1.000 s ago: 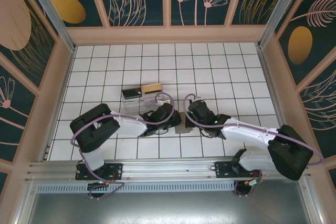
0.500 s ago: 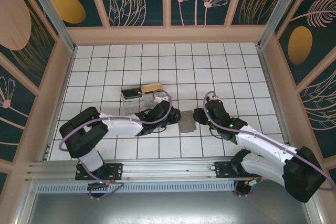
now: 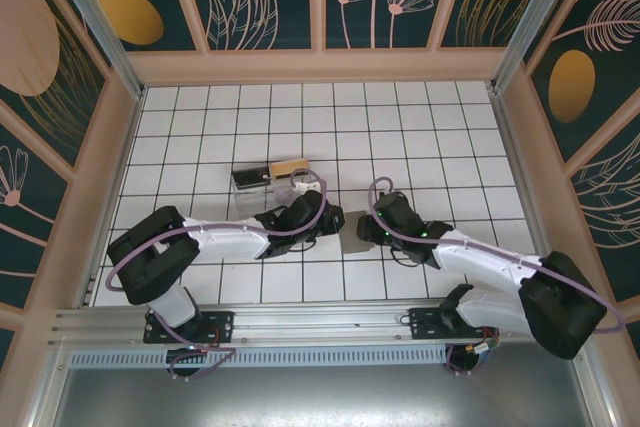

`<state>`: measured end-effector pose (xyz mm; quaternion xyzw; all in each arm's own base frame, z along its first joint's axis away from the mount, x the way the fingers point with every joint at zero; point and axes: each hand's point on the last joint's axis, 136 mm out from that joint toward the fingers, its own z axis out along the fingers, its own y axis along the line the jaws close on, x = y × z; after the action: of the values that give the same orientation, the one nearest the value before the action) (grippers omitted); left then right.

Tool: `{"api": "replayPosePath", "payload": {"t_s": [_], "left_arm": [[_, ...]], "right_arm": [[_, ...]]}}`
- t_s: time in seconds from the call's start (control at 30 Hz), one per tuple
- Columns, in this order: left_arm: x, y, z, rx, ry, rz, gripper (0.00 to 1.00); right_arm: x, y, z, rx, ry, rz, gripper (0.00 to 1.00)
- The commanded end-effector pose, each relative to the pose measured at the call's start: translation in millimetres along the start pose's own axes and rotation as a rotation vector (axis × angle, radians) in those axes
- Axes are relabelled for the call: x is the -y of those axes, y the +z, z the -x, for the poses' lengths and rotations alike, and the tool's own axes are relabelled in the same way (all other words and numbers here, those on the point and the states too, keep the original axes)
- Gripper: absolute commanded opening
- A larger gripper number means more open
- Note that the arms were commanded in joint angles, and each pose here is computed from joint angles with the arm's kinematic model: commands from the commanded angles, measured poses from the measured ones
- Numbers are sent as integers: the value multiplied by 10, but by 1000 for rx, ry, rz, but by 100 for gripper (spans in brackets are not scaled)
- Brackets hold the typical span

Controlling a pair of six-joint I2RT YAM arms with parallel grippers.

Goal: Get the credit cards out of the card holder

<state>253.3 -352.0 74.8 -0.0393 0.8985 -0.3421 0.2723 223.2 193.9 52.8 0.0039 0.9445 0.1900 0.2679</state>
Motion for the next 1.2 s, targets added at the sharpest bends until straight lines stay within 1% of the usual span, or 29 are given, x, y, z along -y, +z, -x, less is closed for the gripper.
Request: {"api": "replayPosePath", "payload": {"t_s": [0.0,0.03,0.1,0.2,0.23,0.27,0.37,0.4,0.43,0.5,0.57,0.67,0.7,0.77,0.9,0.93,0.97,1.07,1.13,1.17], "left_arm": [[-30,-43,40,23,15,21,24],[-28,-51,46,25,18,22,24],[-29,-63,51,25,20,24,24],[-29,-73,48,24,20,22,24],[-28,-76,50,25,19,21,24],[-32,-76,51,27,19,21,24],[-5,-79,64,30,21,13,24],[-1,-80,66,31,22,13,24],[10,-83,74,32,26,10,24],[42,-100,103,36,45,12,26],[89,-144,179,55,80,22,30],[141,-285,365,114,134,59,59],[174,-354,433,136,146,61,65],[244,-481,549,176,165,60,72],[341,-734,748,244,180,58,72],[361,-794,788,257,183,58,78],[374,-865,831,275,188,60,89],[386,-1073,947,330,196,63,91],[361,-1181,999,360,199,73,91],[337,-1224,1018,373,202,80,89]], "right_arm": [[-65,41,71,15,-5,-59,57],[-65,67,66,11,-12,-77,57],[-27,100,78,8,-12,-119,53],[28,94,95,9,-19,-164,38],[45,75,103,12,-20,-173,32],[63,57,112,16,-19,-182,30],[73,-3,130,23,-18,-184,14],[73,-20,135,25,-16,-183,4],[58,-39,145,28,-13,-175,0],[22,-89,177,41,-4,-154,0],[-85,-150,224,55,-3,-97,0],[-346,-278,328,79,-11,33,0],[-444,-329,366,86,-16,79,0],[-602,-422,438,100,-18,150,0],[-856,-569,535,115,-18,268,0],[-941,-605,519,101,-21,313,0],[-1032,-645,527,100,-21,360,0],[-1197,-696,531,97,-11,449,0],[-1213,-683,553,105,-5,454,0],[-1201,-665,557,108,-2,447,0]]}}
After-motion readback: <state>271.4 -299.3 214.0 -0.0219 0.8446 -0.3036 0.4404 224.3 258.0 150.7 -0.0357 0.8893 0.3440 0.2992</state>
